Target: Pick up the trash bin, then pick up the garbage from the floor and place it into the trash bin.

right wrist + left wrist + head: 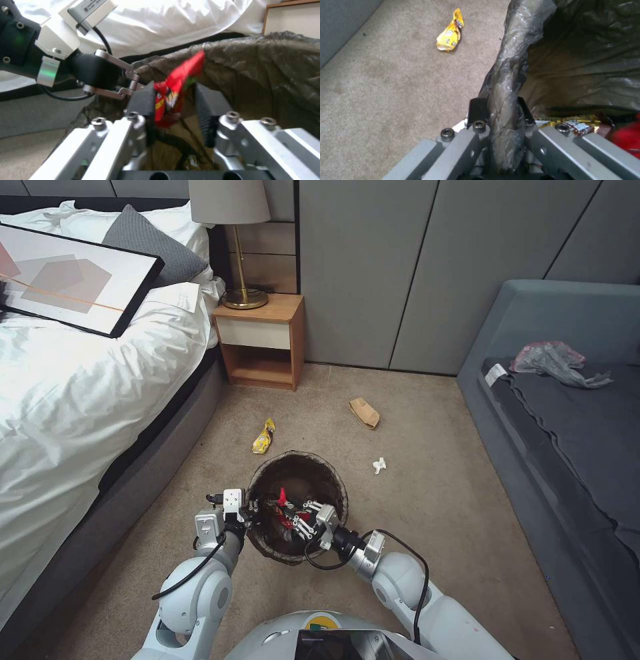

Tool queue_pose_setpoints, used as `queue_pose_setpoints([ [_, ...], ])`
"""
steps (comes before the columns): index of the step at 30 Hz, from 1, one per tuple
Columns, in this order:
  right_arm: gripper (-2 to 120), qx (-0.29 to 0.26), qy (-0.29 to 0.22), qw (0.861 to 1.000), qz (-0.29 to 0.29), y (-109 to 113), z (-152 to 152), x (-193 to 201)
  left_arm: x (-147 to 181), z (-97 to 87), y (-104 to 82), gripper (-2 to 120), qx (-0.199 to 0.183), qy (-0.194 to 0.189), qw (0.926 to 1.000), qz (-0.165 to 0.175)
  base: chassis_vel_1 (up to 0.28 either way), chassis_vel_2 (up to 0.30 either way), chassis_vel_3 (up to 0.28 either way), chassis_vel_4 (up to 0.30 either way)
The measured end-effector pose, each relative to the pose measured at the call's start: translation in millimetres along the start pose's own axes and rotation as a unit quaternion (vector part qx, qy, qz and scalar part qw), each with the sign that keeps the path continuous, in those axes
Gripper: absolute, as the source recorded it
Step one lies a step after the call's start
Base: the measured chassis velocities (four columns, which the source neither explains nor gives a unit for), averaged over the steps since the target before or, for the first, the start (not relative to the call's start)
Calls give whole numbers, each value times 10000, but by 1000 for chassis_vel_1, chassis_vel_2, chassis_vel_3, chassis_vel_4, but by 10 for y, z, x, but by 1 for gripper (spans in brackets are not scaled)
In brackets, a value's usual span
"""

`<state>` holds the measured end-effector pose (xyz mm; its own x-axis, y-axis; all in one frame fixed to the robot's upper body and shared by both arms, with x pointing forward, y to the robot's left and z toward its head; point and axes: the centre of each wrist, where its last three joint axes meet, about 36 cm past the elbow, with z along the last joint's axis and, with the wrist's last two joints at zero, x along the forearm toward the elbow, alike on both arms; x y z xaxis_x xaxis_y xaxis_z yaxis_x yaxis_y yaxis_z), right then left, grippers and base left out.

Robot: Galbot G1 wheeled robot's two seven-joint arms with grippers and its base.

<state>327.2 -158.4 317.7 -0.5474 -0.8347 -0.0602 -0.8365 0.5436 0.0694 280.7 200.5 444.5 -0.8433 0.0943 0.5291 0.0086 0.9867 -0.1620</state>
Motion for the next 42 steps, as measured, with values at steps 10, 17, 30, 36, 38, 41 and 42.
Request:
queue_pose_setpoints([
  [10, 68, 50, -56, 9999, 74, 17, -82, 51, -9, -2, 8, 0, -8, -2, 10000, -6, 0, 0, 0, 0],
  [17, 93, 264, -290, 9989, 241, 14, -297, 116, -15, -1, 23, 0, -10, 0, 10000, -29, 0, 0, 0, 0],
  [30, 100, 838, -927, 9854, 1156, 137, -842, 222, -39, -2, 76, 0, -16, -6, 9999, -108, 0, 0, 0, 0],
  [36, 100, 811, -848, 9530, 2792, 393, -904, 442, -75, 8, 121, 0, -37, -27, 9998, -199, 0, 0, 0, 0],
  [38, 100, 729, -802, 9391, 3260, 459, -811, 530, -82, 3, 134, 0, -36, -46, 9997, -219, 0, 0, 0, 0],
  [41, 100, 718, -651, 9148, 3922, 552, -416, 746, -95, -21, 158, 0, -44, -95, 9996, -261, 0, 0, 0, 0],
  [42, 100, 700, -582, 9094, 4059, 599, -242, 815, -96, -25, 164, 0, -50, -102, 9996, -268, 0, 0, 0, 0],
])
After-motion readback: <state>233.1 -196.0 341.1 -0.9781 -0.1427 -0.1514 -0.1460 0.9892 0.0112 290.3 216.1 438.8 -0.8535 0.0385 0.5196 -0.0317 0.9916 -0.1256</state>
